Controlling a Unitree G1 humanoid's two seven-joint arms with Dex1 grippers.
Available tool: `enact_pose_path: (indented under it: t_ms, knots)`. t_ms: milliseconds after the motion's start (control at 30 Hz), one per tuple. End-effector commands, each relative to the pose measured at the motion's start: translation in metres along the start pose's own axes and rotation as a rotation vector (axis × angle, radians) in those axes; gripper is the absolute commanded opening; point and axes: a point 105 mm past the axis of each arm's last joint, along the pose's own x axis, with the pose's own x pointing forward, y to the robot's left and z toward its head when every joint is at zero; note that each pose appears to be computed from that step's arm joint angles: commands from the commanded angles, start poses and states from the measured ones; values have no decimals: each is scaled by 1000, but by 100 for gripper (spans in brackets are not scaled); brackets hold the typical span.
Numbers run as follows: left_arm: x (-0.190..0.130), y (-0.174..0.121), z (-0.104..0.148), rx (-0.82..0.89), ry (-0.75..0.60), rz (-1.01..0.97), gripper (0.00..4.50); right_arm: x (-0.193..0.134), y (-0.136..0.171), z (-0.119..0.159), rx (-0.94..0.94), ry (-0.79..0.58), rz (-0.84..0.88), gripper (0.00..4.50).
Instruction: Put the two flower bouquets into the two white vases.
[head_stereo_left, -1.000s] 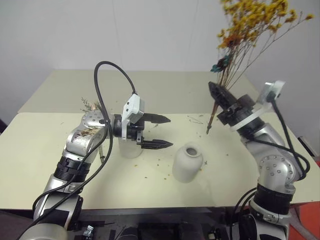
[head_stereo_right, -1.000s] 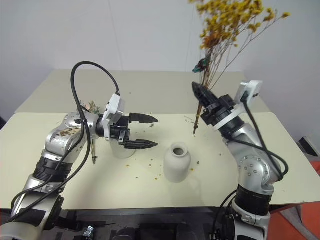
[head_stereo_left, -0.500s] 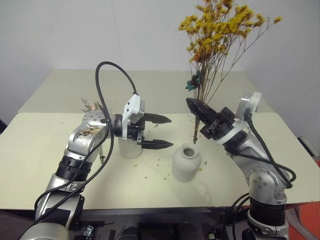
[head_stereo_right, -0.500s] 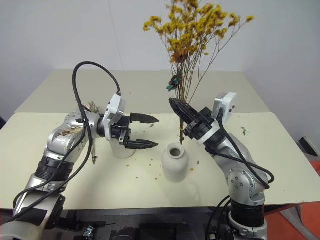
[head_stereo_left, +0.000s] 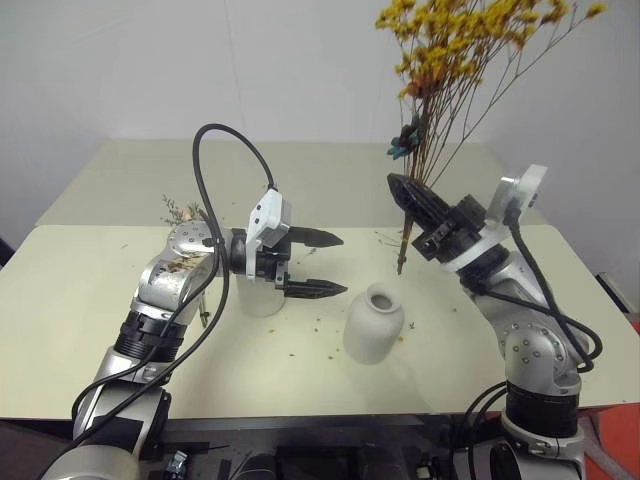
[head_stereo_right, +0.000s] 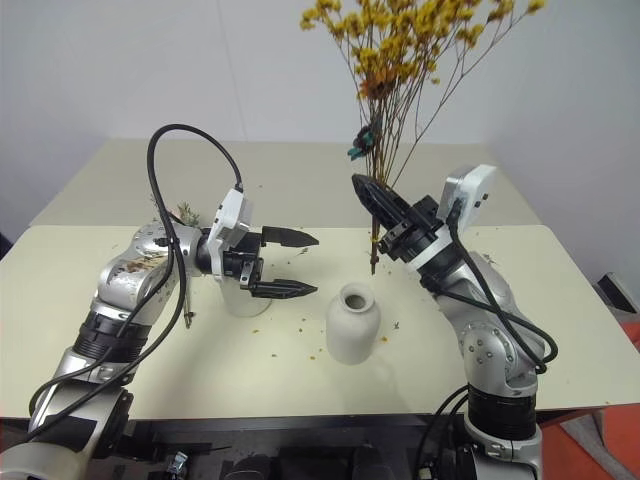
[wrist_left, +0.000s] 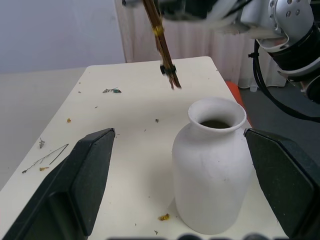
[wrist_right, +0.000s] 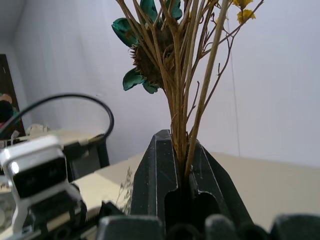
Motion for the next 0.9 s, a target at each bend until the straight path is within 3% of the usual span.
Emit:
enact_pose_path:
  t_ms: [33,333,567,900]
  knots:
    - [3,1,14,57,-14,-12,450,1,10,23,-19,-86,43,2]
    - [-3,0,18,48,-12,-59,450,-8,27,-4,52,-3,91,2]
    - [-19,-10,26,42,-6,-204,450,-7,31,-13,84,10,109,2]
    - [-21,-10,23,45,22,-204,450,-17,36,-36,54,92,127,2]
